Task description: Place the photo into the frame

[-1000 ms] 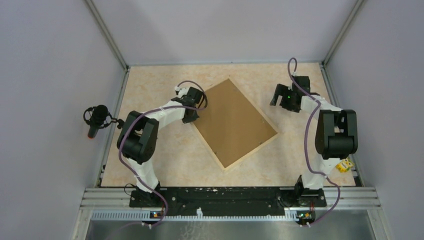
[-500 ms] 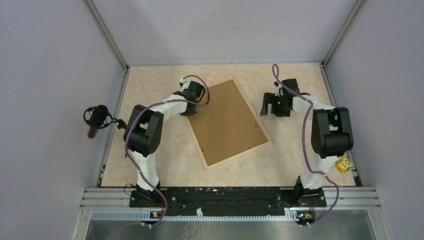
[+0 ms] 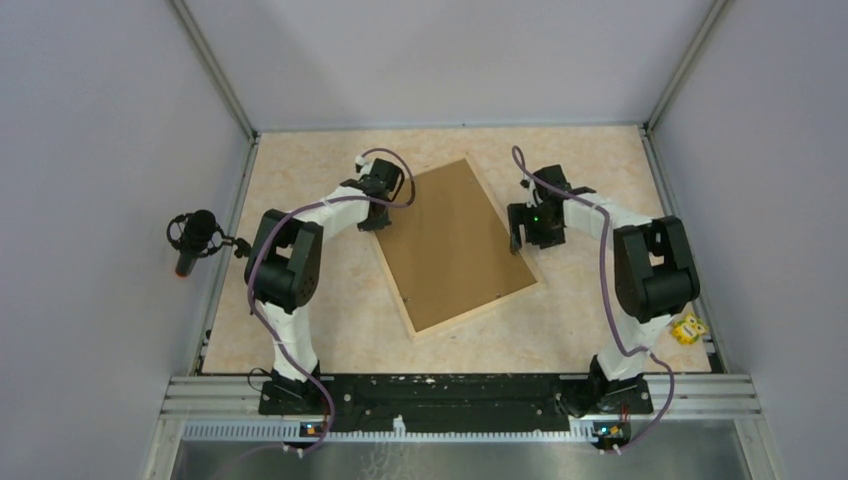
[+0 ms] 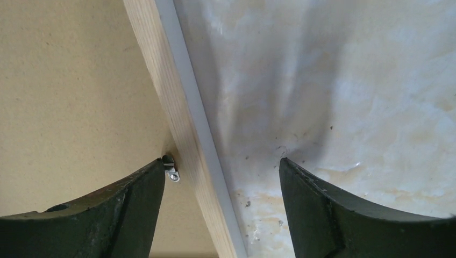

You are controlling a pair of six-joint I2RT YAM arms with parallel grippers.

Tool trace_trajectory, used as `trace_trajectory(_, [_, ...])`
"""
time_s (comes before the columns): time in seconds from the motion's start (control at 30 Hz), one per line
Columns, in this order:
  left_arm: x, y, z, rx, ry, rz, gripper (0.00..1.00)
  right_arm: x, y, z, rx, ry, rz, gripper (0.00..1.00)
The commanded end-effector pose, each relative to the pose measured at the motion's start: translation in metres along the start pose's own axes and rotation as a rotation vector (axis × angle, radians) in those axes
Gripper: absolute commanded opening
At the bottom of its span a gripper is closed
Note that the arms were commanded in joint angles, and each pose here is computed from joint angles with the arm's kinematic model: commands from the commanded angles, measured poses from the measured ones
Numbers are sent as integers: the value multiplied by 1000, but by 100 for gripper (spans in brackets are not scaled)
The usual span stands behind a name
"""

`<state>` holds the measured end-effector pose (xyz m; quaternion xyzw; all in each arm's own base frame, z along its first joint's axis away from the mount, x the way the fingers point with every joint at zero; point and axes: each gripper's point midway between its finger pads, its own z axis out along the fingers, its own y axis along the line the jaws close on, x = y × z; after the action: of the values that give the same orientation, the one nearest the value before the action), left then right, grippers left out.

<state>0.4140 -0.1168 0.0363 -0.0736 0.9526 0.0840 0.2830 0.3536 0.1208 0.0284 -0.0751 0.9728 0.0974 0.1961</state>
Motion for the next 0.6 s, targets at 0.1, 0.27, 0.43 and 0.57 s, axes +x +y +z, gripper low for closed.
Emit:
trace_trajectory(0.1, [3,-14,2,83,33,-16,0,-1,1,-16,60,3,-44,74])
trace_trajectory(0.27, [5,-16,3,89,41,-17,0,-1,0,-11,76,9,-44,75])
trace_trajectory(0.43, [7,-15,4,85,48,-13,0,0,-4,-8,125,31,-51,74])
trace_trajectory(0.57, [8,-17,6,90,57,-8,0,-1,-3,-10,129,27,-47,66])
